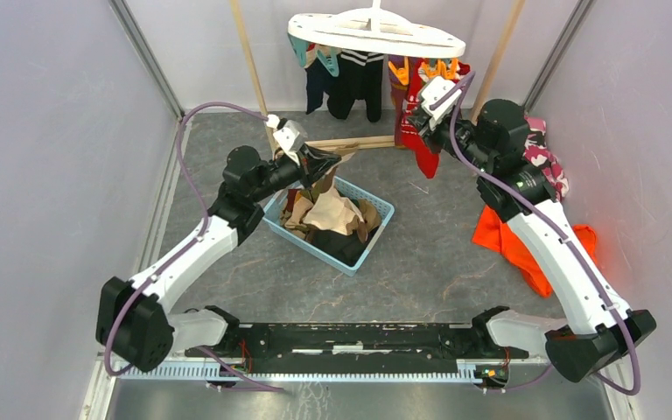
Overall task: Clip the socks to the hanger
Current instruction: Adjust the hanger on the clothesline.
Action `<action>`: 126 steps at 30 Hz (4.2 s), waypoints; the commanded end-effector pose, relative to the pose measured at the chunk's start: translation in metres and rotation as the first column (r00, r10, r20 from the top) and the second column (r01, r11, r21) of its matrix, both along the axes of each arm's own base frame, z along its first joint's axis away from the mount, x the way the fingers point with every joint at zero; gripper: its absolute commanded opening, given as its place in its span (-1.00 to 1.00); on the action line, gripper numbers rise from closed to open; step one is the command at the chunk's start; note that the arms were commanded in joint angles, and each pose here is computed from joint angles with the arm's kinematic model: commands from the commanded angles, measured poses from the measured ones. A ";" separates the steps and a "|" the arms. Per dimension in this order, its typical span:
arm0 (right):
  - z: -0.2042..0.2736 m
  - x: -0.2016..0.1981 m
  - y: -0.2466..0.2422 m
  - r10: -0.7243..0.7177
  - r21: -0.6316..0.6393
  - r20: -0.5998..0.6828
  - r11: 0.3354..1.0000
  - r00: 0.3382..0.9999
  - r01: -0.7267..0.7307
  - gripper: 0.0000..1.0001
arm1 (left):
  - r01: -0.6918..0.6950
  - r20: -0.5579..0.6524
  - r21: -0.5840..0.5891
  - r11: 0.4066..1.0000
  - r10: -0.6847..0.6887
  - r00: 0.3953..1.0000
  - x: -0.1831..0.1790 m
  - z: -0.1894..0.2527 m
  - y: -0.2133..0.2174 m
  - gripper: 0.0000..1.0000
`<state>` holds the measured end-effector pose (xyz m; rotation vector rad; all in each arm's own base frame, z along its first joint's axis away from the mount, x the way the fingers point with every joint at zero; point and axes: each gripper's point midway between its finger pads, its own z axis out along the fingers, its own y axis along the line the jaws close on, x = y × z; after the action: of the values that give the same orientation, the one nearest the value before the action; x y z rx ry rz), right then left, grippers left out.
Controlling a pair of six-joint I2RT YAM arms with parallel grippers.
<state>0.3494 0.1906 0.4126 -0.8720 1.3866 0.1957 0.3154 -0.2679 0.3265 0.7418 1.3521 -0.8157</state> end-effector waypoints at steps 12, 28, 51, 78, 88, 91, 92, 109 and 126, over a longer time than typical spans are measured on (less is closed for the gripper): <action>0.007 0.056 -0.102 -0.105 0.310 -0.052 0.943 0.993 0.116 -0.52 | 0.073 -0.120 -0.247 0.966 -0.105 0.987 -0.009 0.046 -0.050 -0.96; 0.006 -0.002 -0.070 0.308 0.126 -0.022 0.945 0.951 -0.303 -0.30 | 0.124 -0.059 -0.173 0.977 -0.136 0.989 -0.010 0.043 -0.057 -0.96; 0.054 0.041 -0.017 -0.053 0.352 0.010 0.935 0.999 0.046 -0.38 | 0.252 -0.076 -0.298 0.921 -0.286 0.955 0.062 0.034 -0.152 -0.96; 0.049 0.118 -0.116 -0.362 0.433 -0.102 0.822 0.927 0.369 -0.41 | 0.131 -0.081 -0.148 0.980 -0.144 0.986 0.001 0.026 -0.082 -0.96; 0.044 0.161 -0.145 -0.386 0.456 -0.115 0.798 0.915 0.394 -0.41 | 0.104 -0.092 -0.137 0.985 -0.117 0.989 -0.009 0.025 -0.069 -0.96; 0.043 0.174 -0.161 -0.384 0.484 -0.123 0.782 0.915 0.393 -0.41 | 0.100 -0.100 -0.140 0.985 -0.114 0.988 -0.010 0.024 -0.068 -0.96; 0.041 0.180 -0.162 -0.373 0.489 -0.127 0.783 0.919 0.385 -0.41 | 0.099 -0.102 -0.141 0.985 -0.114 0.988 -0.010 0.025 -0.068 -0.96; 0.041 0.207 -0.168 -0.265 0.542 -0.097 0.794 0.959 0.274 -0.40 | 0.113 -0.132 -0.168 0.979 -0.136 0.982 -0.003 0.028 -0.078 -0.96; 0.041 0.150 -0.153 -0.142 0.498 -0.056 0.854 0.988 0.151 -0.20 | 0.164 -0.124 -0.264 0.950 -0.202 0.971 0.018 0.049 -0.110 -0.96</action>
<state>0.5335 0.0269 0.4066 -0.2271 1.4515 0.4319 0.3320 -0.3678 0.3416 0.6369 1.3997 -1.1371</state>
